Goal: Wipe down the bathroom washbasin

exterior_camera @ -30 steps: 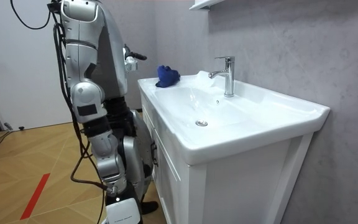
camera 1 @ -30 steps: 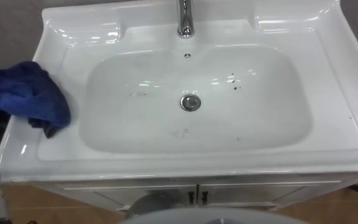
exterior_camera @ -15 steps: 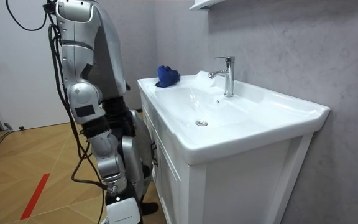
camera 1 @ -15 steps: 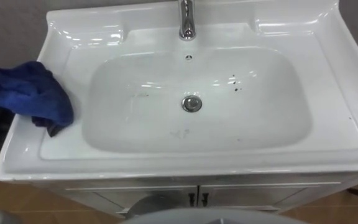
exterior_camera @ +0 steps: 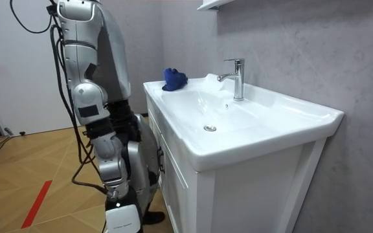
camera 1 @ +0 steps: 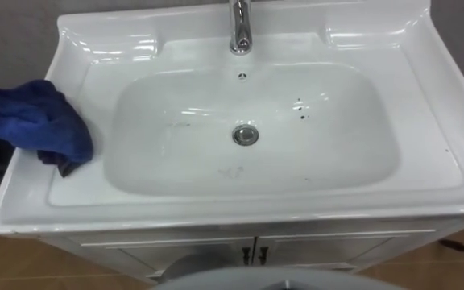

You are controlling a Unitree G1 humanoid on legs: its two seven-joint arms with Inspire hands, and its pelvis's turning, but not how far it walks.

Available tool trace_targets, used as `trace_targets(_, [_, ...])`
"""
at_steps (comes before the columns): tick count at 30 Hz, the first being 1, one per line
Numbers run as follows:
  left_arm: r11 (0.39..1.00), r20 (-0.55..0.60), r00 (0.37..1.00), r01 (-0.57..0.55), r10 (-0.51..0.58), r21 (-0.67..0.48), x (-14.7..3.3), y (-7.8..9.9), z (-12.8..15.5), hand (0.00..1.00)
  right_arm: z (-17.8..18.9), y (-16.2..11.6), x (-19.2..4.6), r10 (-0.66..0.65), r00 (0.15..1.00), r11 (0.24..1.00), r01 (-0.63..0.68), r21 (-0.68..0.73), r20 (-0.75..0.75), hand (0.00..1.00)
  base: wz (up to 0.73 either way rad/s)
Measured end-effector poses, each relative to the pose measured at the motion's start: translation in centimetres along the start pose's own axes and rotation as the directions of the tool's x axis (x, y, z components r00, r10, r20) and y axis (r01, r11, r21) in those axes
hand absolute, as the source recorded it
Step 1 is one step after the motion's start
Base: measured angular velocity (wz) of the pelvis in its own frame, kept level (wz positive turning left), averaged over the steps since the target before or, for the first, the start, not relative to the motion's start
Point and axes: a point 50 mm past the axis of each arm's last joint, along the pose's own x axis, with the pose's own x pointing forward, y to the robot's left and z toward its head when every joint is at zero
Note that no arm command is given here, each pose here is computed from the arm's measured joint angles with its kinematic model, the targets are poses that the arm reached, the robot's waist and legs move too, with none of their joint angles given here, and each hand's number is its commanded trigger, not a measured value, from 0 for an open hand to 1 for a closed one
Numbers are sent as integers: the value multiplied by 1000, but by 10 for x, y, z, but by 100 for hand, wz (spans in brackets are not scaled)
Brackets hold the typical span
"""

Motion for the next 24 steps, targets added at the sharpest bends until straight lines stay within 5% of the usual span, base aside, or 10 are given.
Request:
trace_targets(7, [955, 55, 972, 214, -230, 205, -3, -28, 19, 0, 6, 6, 0, 19, 1000, 1000, -19, 6, 24, 0, -6])
trace_targets(24, [823, -49, 900, 417, -434, 386, -10, -49, 18, 0, -4, 7, 1, 36, 999, 999, -35, 36, -32, 0, -14])
